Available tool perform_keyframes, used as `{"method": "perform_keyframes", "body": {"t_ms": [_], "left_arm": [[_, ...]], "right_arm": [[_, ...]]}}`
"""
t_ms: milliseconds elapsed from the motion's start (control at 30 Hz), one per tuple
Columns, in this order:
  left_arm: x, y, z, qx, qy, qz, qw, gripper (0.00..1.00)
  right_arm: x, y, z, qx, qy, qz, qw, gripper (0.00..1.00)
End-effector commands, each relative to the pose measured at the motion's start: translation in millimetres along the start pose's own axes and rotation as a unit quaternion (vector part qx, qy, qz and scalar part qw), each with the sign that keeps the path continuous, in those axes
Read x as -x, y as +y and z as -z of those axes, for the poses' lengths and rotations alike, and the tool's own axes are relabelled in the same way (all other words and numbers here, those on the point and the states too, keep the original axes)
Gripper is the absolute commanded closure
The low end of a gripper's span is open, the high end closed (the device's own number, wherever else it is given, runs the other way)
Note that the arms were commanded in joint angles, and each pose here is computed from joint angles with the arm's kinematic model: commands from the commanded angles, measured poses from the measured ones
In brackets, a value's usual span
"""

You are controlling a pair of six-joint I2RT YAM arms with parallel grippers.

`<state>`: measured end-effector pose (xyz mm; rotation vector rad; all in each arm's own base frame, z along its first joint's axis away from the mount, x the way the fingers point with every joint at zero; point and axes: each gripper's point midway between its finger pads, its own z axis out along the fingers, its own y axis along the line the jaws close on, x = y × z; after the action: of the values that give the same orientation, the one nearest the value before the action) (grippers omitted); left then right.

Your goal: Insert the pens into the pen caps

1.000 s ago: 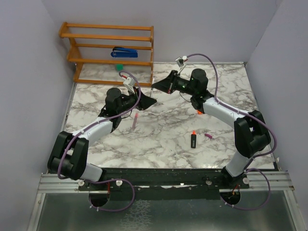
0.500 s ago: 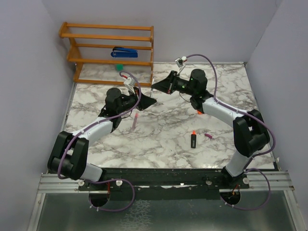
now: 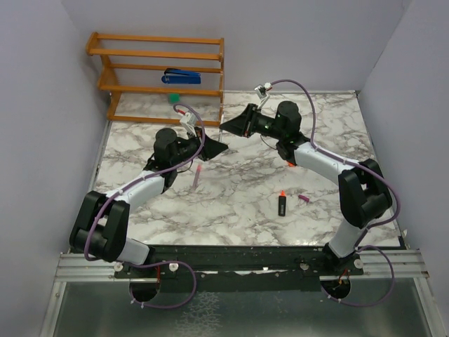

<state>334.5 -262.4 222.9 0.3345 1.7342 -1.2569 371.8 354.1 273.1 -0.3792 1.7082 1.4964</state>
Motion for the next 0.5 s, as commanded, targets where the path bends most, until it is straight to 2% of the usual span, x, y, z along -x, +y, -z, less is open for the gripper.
{"method": "perform_keyframes", "body": {"t_ms": [0,67,100,133,367,467], "left_arm": [[2.8,5.7,-2.8,0.011,-0.011,0.003,1.000,1.00],[0.4,8.0,-3.6,0.013,-0.008,0.007,1.000,1.00],[-0.6,8.4,-3.8,0.013,-0.006,0.009,1.000,1.00],[-1.5,8.8,-4.0,0.012,-0.005,0.009,1.000,1.00],[-6.3,16.3,-3.1,0.030,0.006,0.013,0.999,1.00],[-8.5,19.7,-1.7,0.042,0.013,0.014,0.999,1.00]], "right_arm": [[0.5,-2.0,-2.2,-0.001,-0.009,0.000,1.000,0.65],[0.5,-3.2,-1.2,-0.007,-0.011,-0.002,1.000,0.57],[-0.1,-4.4,-0.9,-0.010,-0.010,-0.002,1.000,0.47],[-0.1,-6.0,-0.4,-0.016,-0.010,-0.003,1.000,0.44],[4.3,-16.8,18.7,-0.092,-0.020,0.025,0.995,0.38],[14.4,-23.2,40.0,-0.152,-0.041,0.064,0.985,0.30]]}}
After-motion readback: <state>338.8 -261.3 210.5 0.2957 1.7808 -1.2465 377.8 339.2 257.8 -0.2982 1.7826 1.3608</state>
